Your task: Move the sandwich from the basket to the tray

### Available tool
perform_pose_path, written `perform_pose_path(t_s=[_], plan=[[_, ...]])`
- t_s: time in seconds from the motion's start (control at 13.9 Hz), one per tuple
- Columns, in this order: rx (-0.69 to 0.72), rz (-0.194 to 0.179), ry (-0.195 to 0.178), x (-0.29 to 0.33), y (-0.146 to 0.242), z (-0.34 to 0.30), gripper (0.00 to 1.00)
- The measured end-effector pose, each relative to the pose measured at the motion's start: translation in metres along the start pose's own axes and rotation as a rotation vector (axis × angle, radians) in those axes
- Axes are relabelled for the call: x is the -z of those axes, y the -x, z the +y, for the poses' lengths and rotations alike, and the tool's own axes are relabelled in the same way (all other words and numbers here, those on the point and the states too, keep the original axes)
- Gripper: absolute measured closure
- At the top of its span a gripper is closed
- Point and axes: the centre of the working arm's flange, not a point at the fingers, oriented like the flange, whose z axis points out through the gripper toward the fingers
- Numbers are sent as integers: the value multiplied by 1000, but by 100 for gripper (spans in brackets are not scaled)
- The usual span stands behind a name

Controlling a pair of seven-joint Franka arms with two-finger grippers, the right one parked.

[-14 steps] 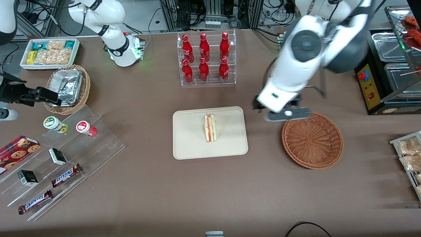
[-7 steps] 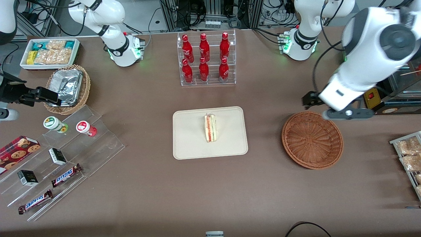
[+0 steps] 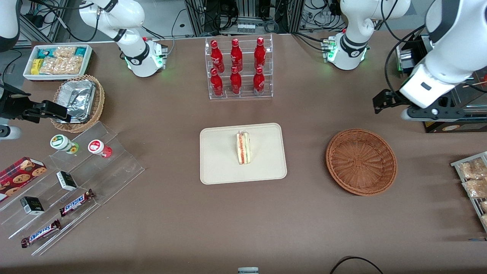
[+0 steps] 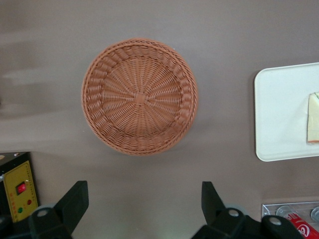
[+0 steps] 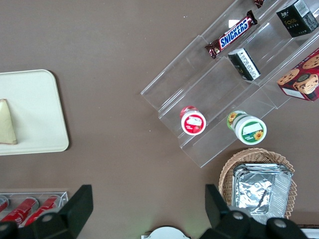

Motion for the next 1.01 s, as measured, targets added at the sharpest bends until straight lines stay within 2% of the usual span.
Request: perform_pose_path(t_s=[0.29,0.5,0.79,1.01], plan=[[-2,34,2,15,-11,-28,0],[5,45,-1,17,-29,-33,0],[6,42,-1,17,-42,-33,0],[5,12,-4,17,-38,-34,0]])
